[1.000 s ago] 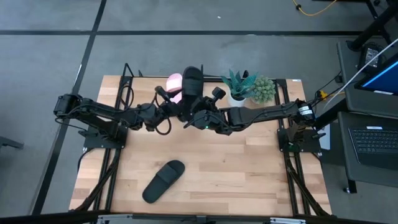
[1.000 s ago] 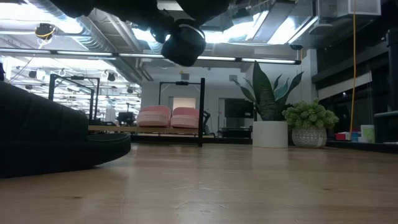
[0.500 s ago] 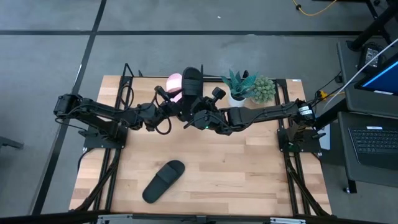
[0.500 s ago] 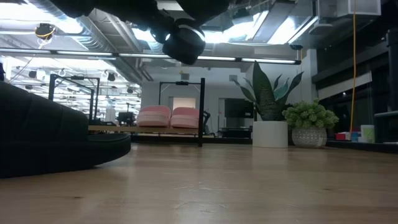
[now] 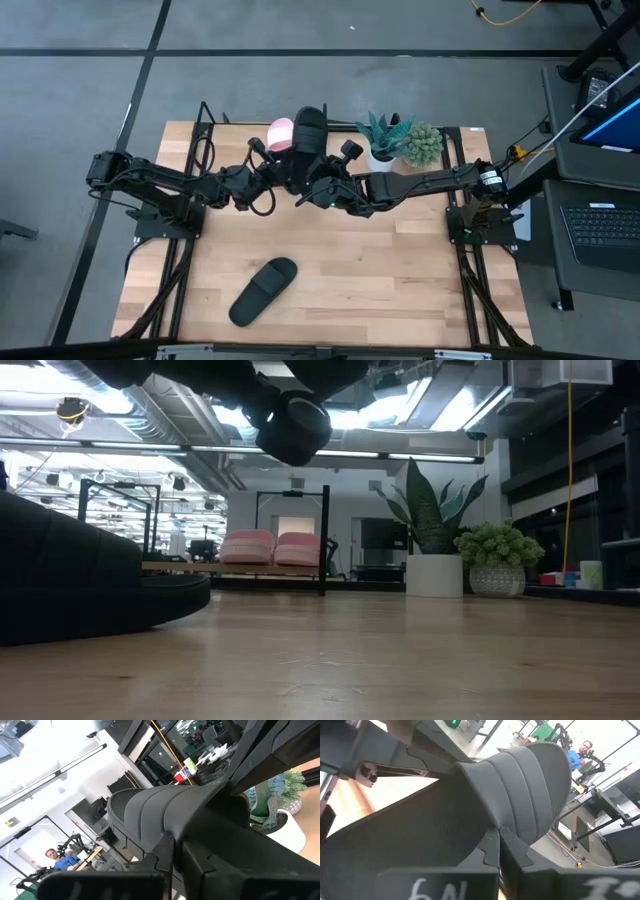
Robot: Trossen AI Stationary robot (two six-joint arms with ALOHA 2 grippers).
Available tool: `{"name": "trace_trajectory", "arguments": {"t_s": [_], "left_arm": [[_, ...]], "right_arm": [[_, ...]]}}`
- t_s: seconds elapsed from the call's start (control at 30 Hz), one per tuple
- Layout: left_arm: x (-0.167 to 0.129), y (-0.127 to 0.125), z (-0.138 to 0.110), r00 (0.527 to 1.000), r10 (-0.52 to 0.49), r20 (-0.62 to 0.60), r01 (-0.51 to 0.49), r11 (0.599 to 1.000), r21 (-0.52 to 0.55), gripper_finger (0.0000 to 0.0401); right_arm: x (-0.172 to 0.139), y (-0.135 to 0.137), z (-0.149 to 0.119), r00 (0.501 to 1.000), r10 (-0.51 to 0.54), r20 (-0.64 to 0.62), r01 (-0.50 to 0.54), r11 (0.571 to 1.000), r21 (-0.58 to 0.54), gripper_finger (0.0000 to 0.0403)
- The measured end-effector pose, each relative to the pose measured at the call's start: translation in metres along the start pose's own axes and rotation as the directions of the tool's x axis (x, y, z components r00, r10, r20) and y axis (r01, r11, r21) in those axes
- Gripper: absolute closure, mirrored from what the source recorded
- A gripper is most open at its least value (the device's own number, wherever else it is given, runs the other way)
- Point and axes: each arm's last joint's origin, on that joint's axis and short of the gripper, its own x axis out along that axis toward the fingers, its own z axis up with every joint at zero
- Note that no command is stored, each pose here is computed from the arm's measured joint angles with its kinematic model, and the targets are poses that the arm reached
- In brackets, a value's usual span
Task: Pick and place slides into the shelf
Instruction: Put the right black slide on the shelf
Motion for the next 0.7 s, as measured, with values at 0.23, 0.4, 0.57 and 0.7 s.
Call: {"name": "trace_trajectory", "arguments": {"t_s": [0.23, 0.4, 0.57, 0.7], "left_arm": [[0.000, 0.000, 0.000, 1.000, 0.000, 0.000, 0.000, 1.000, -0.015, 0.0398], [0.000, 0.000, -0.001, 0.999, 0.022, -0.026, -0.023, 1.000, -0.003, 0.0399], [-0.002, 0.006, 0.000, 0.998, 0.049, -0.038, -0.049, 0.999, -0.004, 0.0399], [-0.005, 0.013, 0.003, 0.996, 0.075, -0.039, -0.076, 0.997, -0.013, 0.0400]], "right_arm": [[0.000, 0.000, 0.000, 1.000, 0.008, 0.000, -0.008, 1.000, -0.022, 0.0403], [0.000, 0.001, 0.000, 0.998, 0.056, 0.001, -0.056, 0.997, -0.048, 0.0396], [-0.002, 0.003, 0.001, 0.996, 0.094, 0.003, -0.094, 0.992, -0.086, 0.0362], [-0.006, 0.005, 0.000, 0.992, 0.123, 0.005, -0.121, 0.985, -0.119, 0.0324]]}}
